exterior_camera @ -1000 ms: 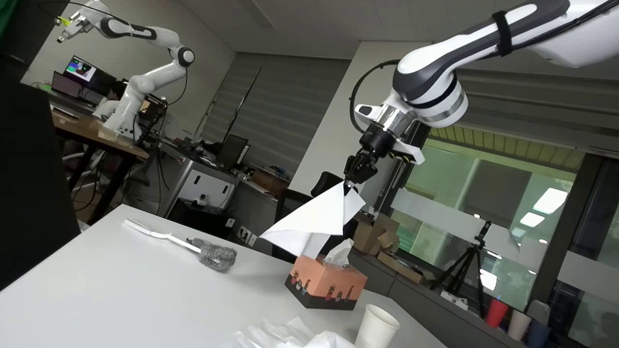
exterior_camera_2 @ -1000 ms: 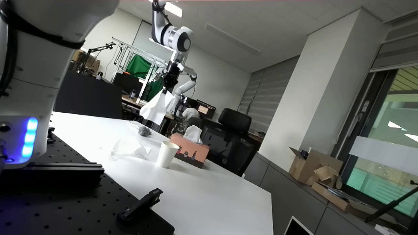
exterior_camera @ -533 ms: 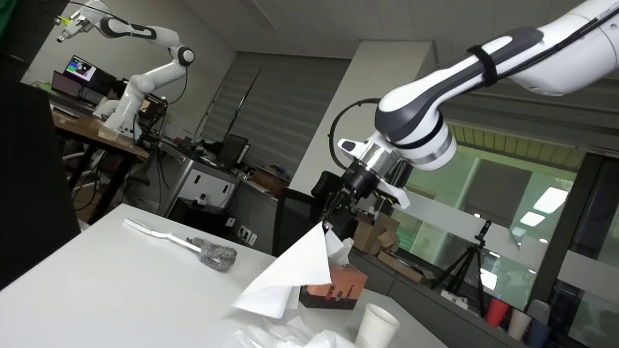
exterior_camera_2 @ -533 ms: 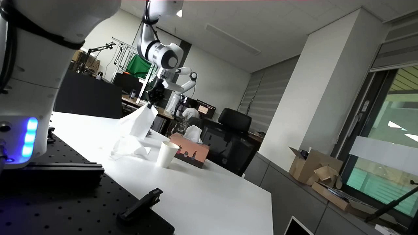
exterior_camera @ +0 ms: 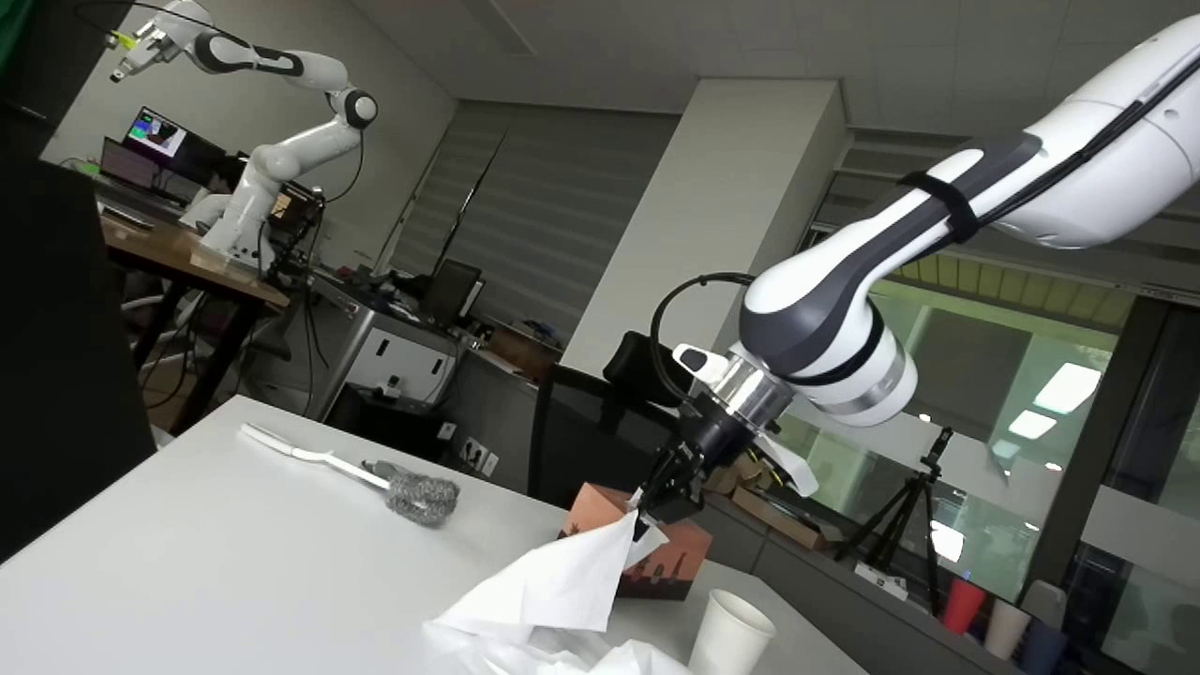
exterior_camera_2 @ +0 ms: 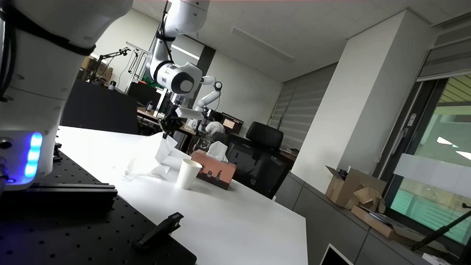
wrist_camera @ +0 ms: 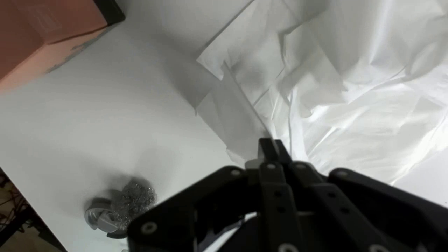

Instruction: Take the wiper from the box and put it on the table

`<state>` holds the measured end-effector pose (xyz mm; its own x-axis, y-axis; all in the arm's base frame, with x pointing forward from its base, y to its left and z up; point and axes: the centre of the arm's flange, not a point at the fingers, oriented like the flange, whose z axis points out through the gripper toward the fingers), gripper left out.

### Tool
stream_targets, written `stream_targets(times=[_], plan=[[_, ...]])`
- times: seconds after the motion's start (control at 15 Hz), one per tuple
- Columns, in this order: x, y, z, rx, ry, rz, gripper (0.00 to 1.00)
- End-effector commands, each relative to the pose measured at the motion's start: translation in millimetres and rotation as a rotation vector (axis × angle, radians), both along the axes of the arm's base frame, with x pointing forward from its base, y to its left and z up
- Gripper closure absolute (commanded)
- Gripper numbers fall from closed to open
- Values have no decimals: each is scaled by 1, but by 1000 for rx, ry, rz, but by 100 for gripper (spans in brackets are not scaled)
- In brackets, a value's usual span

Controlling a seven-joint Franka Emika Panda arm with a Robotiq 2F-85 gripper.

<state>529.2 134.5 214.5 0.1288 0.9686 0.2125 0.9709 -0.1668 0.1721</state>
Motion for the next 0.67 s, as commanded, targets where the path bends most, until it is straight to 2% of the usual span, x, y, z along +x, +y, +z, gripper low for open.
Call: stream_targets(times=[0.0, 0.2, 0.27, 0.33, 0.6], plan=[[-13, -36, 19, -45, -6, -50, 100], [-16, -63, 26, -76, 42, -46, 100], [-16, -69, 27, -90, 68, -41, 74], [-15, -75, 28, -100, 96, -33, 73], [-11, -87, 34, -125, 203, -12, 46]])
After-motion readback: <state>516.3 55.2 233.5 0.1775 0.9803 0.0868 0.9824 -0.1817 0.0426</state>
